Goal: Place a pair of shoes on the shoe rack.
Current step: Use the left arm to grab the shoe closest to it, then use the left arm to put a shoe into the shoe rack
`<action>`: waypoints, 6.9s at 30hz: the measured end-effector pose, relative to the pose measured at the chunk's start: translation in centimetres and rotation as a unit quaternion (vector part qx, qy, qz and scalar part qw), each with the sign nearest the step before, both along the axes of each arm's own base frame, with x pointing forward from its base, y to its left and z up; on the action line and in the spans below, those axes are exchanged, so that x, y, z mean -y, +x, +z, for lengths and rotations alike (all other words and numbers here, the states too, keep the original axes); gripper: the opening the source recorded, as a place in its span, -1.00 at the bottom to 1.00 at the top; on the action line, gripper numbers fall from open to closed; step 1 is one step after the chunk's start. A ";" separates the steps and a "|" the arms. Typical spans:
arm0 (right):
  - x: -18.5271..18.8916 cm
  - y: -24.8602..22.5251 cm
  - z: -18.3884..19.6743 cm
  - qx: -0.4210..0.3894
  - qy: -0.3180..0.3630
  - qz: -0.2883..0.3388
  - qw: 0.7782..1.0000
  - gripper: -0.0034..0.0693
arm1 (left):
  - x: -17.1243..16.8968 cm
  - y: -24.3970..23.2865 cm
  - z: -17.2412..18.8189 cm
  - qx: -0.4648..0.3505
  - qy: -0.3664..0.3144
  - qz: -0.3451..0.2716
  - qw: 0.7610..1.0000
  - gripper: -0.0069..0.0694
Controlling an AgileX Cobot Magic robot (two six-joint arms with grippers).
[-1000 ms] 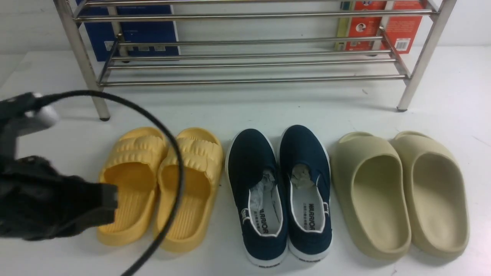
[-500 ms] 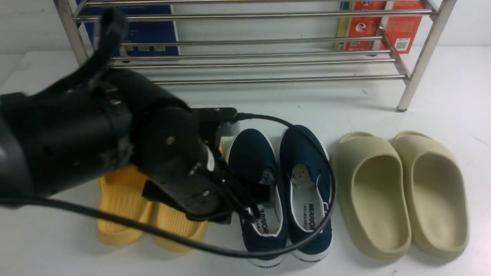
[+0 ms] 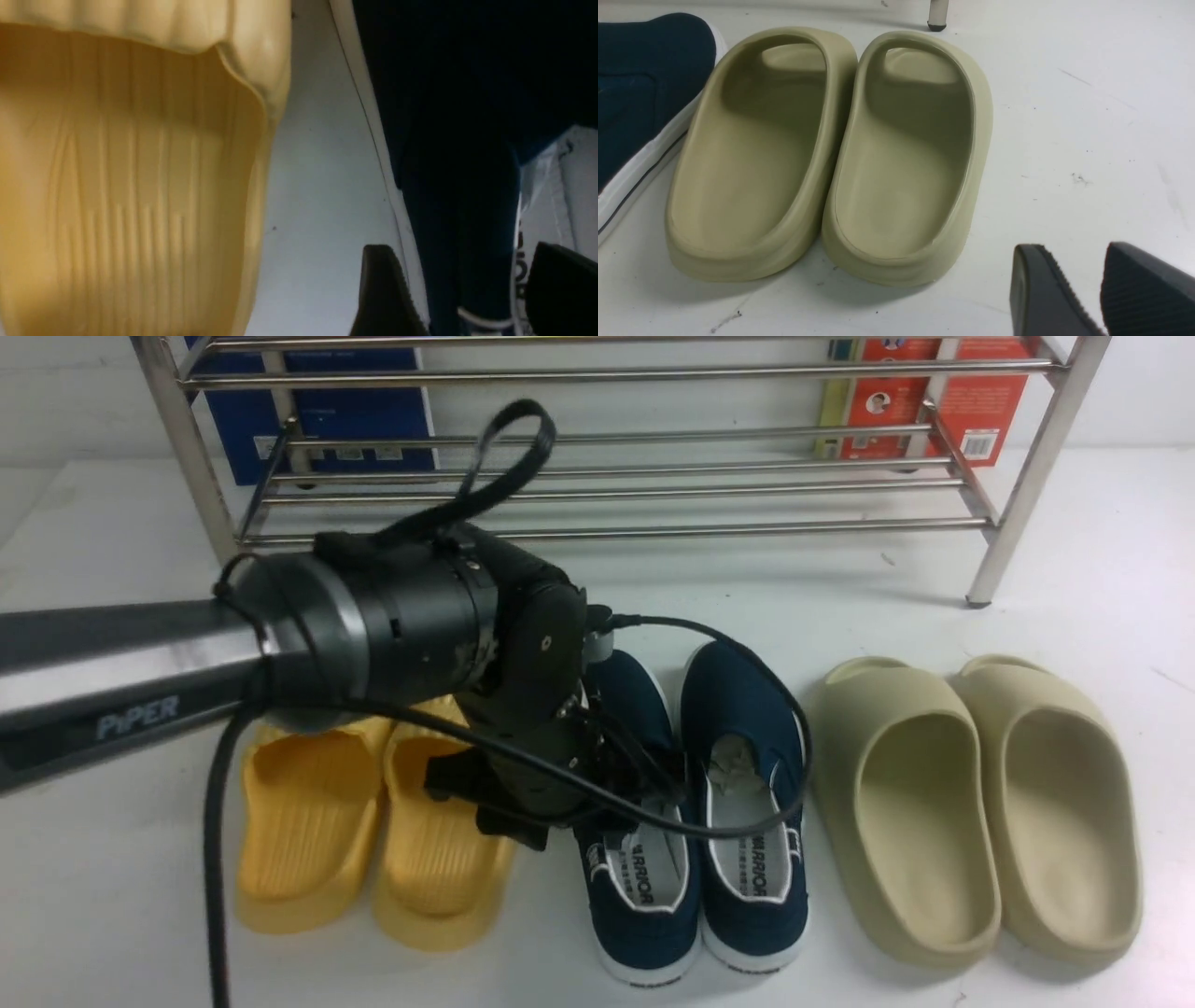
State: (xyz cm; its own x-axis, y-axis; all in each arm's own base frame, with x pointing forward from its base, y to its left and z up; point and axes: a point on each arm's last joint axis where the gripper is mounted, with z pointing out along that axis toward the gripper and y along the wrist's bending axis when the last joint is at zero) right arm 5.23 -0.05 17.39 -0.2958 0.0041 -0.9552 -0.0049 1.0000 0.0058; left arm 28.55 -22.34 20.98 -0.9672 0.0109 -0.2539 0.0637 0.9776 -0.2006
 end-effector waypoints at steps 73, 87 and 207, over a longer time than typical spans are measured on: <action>0.0 0.0 0.0 0.000 0.000 0.000 1.000 -0.25 | -4.7 17.9 5.6 0.215 0.035 0.078 0.973 -0.78; 0.0 0.0 0.0 0.000 0.000 0.000 1.000 -0.25 | -4.8 18.1 5.8 0.231 0.038 0.082 0.969 -0.78; 0.0 0.0 0.0 0.000 0.000 0.000 1.000 -0.25 | -1.7 9.5 0.8 0.275 -0.002 0.040 0.961 -0.85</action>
